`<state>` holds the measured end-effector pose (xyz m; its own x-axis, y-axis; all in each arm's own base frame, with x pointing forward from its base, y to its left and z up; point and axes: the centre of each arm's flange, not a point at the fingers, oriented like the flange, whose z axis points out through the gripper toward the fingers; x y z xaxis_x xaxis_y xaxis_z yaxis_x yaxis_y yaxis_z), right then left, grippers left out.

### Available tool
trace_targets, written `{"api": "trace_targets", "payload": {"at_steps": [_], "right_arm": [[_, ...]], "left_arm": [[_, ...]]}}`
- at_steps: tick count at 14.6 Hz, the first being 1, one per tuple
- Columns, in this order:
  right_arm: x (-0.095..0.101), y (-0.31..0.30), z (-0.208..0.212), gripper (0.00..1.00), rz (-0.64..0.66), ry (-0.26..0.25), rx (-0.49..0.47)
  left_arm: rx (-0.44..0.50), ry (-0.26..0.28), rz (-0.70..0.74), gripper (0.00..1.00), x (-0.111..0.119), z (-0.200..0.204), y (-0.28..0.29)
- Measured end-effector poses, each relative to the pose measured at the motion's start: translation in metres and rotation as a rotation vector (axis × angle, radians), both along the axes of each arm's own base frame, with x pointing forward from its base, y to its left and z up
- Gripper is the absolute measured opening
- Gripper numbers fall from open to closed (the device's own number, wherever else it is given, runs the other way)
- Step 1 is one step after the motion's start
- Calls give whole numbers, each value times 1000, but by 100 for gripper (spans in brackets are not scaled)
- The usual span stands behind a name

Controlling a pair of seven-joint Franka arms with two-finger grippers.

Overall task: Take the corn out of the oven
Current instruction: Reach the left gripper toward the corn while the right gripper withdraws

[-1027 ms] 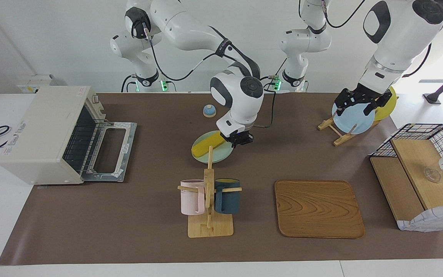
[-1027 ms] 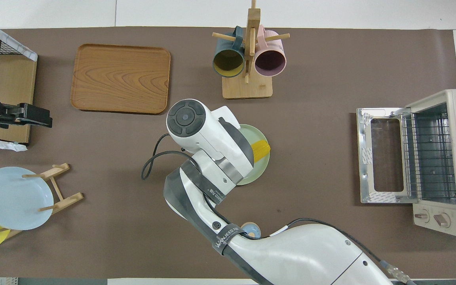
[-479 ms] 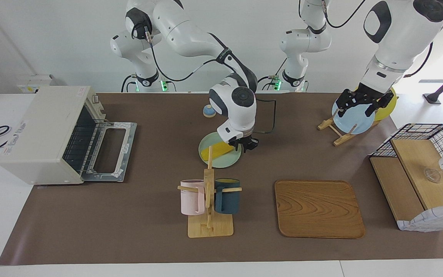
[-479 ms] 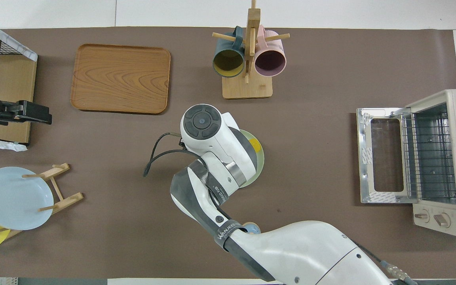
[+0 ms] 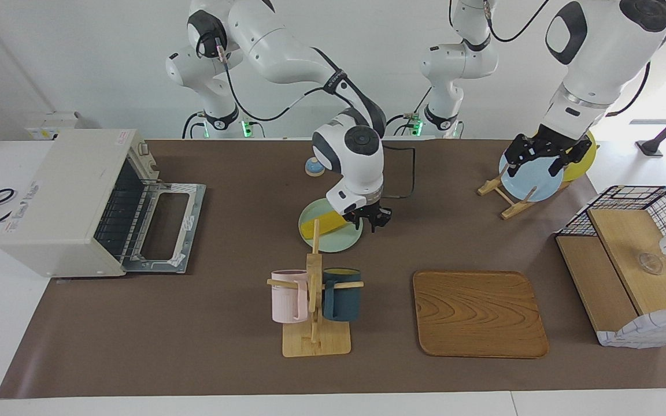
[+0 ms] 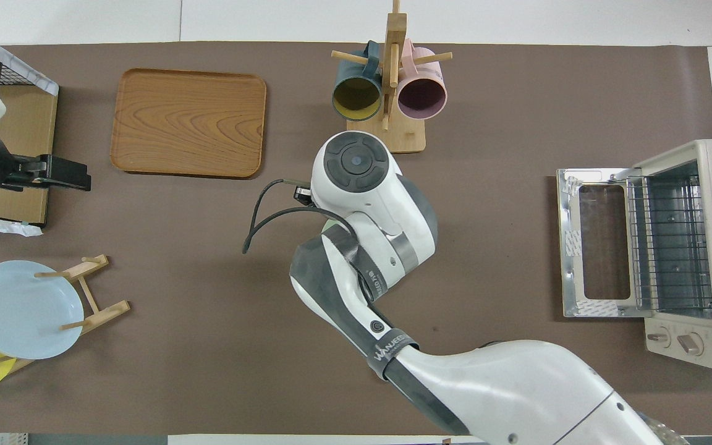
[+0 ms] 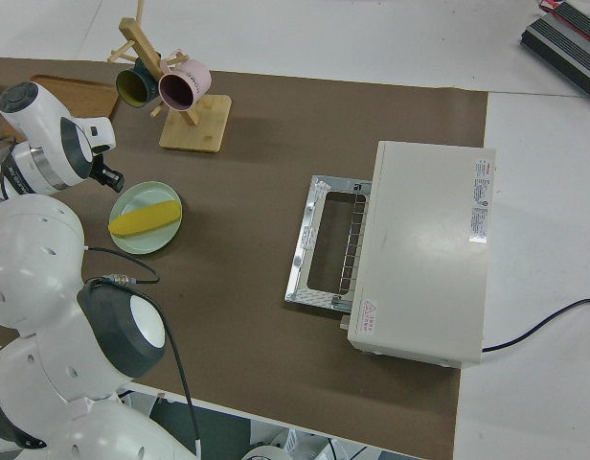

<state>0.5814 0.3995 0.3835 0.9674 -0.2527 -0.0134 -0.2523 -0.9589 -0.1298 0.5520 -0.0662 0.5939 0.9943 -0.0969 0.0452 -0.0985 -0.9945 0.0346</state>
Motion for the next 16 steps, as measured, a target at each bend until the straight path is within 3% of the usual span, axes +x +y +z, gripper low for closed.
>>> {"api": "trace_targets", "payload": {"at_steps": [5,10,15,16], "right_arm": [[16,-97,78,46,61,51,-36],[3,-157,133,51,100,108,-58],[5,-214,150,64,153,141,-94],[9,-240,156,72,175,132,-96]], "left_arm": [[-88,12,-100,100,-6,-18,-53],[-186,19,-156,100,-18,-47,-112],[-239,-7,-197,100,-17,-79,-159],[-240,-8,-227,100,-19,-91,-181]]}}
